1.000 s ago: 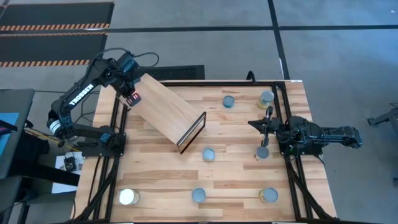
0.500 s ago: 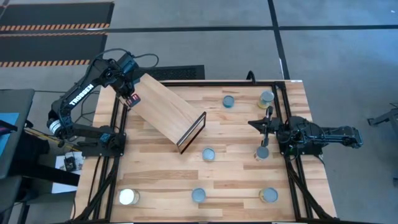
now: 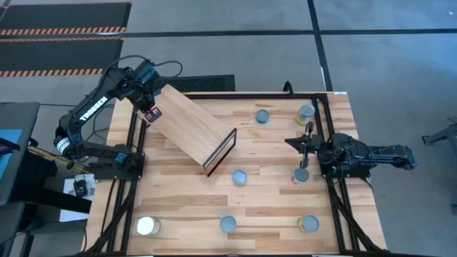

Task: Pick and place cans onto a shelf
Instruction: Put the canned pineapples on the shelf, then put the canned tomatoes on the shelf

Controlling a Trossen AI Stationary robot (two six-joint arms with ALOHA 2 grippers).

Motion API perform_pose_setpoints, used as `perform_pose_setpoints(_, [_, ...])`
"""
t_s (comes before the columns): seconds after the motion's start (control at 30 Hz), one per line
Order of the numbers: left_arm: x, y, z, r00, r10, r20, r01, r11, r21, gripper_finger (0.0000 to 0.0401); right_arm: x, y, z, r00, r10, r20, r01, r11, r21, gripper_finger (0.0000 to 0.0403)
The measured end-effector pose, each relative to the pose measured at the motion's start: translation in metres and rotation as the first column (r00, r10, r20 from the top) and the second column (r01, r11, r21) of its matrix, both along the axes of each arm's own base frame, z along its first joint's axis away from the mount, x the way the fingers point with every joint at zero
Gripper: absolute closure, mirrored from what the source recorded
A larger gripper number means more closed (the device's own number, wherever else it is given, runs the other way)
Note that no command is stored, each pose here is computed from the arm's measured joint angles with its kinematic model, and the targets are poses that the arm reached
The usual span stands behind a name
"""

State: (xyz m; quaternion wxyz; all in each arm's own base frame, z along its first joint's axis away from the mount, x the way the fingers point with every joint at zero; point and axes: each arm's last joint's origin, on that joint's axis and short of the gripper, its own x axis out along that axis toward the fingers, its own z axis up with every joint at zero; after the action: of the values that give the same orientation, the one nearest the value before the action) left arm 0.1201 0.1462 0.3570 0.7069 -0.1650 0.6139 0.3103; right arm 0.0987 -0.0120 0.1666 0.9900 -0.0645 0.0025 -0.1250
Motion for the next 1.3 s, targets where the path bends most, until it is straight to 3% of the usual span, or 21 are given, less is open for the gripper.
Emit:
perform_pose_setpoints(0.4, [-0.001, -0.002, 0.0, 1.0, 0.003, -0.011, -0.003, 1.0, -0.015, 0.0306, 0.0, 0.0, 0.0, 1.0, 0.0, 0.0, 0.0, 1.0, 0.0, 0.0376])
perform_pose_setpoints(0.7, [-0.002, -0.002, 0.017, 1.0, -0.018, 0.024, 0.017, 0.999, 0.041, 0.0286, 0.0, 0.0, 0.0, 1.0, 0.0, 0.0, 0.0, 1.0, 0.0, 0.0376])
perform_pose_setpoints(0.9, [0.003, -0.003, 0.032, 0.986, -0.071, 0.149, 0.059, 0.995, 0.082, 0.0284, 0.0, 0.0, 0.0, 1.0, 0.0, 0.0, 0.0, 1.0, 0.0, 0.0376])
perform_pose_setpoints(1.07, [0.024, -0.003, 0.035, 0.921, -0.218, 0.323, 0.168, 0.97, 0.174, 0.0297, 0.0, 0.0, 0.0, 1.0, 0.0, 0.0, 0.0, 1.0, 0.0, 0.0376])
perform_pose_setpoints(1.3, [0.067, -0.015, 0.027, 0.751, -0.448, 0.484, 0.296, 0.885, 0.36, 0.0351, 0.0, 0.0, 0.0, 1.0, 0.0, 0.0, 0.0, 1.0, 0.0, 0.0376])
